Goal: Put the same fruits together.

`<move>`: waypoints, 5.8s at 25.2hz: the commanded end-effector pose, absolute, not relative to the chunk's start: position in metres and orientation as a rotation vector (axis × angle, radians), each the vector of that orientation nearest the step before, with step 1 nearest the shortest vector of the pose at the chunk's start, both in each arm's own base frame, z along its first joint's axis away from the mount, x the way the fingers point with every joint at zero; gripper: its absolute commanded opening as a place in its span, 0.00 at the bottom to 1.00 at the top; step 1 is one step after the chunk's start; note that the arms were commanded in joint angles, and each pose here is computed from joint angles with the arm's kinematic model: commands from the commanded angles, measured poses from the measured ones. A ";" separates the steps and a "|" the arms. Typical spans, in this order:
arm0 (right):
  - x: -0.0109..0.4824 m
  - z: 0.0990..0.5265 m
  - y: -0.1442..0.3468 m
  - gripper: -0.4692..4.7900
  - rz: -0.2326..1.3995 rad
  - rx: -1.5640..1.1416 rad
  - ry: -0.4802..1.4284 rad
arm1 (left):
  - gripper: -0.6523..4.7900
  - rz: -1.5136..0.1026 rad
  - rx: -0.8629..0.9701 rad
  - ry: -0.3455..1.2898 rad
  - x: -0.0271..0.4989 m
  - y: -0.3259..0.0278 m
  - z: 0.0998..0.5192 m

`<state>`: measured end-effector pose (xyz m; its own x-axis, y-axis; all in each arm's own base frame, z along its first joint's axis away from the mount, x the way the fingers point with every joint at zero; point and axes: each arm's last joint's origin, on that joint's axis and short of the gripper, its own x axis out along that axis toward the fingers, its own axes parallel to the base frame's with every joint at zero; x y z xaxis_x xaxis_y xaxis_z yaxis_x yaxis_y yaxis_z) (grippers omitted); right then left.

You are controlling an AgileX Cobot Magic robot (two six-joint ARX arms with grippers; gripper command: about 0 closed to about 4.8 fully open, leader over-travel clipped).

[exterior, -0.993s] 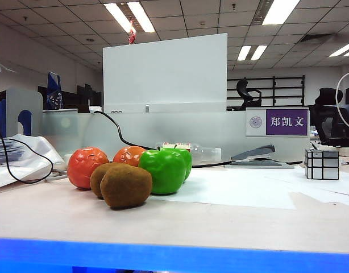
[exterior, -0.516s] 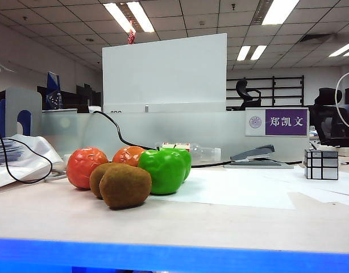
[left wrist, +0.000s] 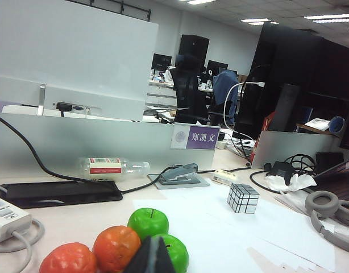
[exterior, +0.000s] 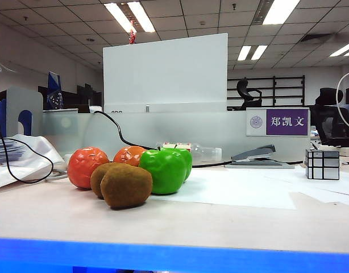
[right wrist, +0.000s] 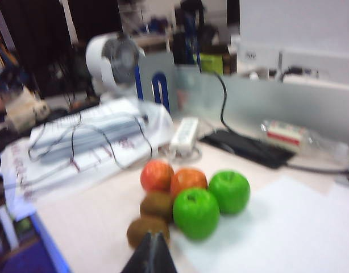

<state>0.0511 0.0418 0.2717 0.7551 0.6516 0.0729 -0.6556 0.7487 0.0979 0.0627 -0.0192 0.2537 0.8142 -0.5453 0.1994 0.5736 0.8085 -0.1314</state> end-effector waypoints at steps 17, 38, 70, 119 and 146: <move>0.082 0.185 0.059 0.08 0.528 0.210 -0.154 | 0.11 -0.593 -0.203 -0.083 0.064 -0.019 0.247; 0.084 0.181 0.057 0.08 0.451 0.200 -0.119 | 0.11 -0.594 -0.203 -0.083 0.063 -0.019 0.247; 0.097 0.175 -0.006 0.08 -0.038 0.101 -0.111 | 0.11 -0.594 -0.203 -0.083 0.063 -0.019 0.247; 0.097 0.167 -0.006 0.08 -0.040 0.104 -0.028 | 0.11 -0.143 0.029 -0.073 0.073 -0.008 0.233; 0.097 0.167 -0.006 0.08 -0.041 0.104 -0.028 | 0.11 0.003 -0.069 -0.068 0.097 0.000 0.172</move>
